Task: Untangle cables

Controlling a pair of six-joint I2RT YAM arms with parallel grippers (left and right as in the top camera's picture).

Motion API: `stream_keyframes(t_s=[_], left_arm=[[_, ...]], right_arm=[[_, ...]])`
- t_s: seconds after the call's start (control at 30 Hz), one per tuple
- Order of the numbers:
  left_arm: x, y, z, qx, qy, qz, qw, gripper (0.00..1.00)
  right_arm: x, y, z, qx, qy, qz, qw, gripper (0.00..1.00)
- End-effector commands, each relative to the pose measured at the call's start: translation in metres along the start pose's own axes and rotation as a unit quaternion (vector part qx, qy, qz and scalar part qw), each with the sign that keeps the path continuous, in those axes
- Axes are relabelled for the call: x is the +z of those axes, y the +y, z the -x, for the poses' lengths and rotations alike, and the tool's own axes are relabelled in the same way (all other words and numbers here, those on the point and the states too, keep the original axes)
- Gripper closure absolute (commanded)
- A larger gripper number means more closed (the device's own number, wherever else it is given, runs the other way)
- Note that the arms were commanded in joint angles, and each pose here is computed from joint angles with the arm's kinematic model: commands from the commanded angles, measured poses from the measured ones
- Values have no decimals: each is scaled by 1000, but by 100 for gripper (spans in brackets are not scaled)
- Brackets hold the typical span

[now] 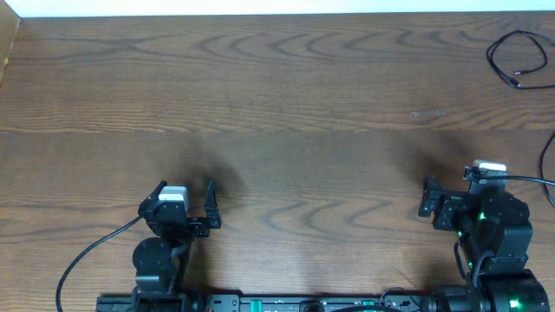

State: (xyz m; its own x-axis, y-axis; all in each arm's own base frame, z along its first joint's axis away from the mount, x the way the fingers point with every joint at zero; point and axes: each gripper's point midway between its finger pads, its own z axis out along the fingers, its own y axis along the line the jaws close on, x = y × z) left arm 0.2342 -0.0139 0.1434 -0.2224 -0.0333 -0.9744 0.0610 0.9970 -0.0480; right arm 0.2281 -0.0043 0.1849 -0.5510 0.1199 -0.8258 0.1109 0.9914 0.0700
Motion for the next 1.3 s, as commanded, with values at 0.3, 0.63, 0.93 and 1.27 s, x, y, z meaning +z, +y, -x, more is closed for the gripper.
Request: stream_keyframes(t_s=[0.3, 0.63, 0.93, 1.27], left_arm=[[10, 4, 0, 6, -43, 5, 999, 2], [10, 5, -2, 6, -38, 6, 999, 2], [10, 4, -2, 6, -38, 4, 999, 2], [10, 3, -2, -11, -39, -1, 999, 2]], right_arm=[[1, -1, -1, -2, 2, 0, 1000, 1], [1, -1, -1, -2, 2, 0, 1000, 1], [1, -1, -1, -2, 2, 0, 1000, 1], [1, -1, -1, -2, 2, 0, 1000, 1]])
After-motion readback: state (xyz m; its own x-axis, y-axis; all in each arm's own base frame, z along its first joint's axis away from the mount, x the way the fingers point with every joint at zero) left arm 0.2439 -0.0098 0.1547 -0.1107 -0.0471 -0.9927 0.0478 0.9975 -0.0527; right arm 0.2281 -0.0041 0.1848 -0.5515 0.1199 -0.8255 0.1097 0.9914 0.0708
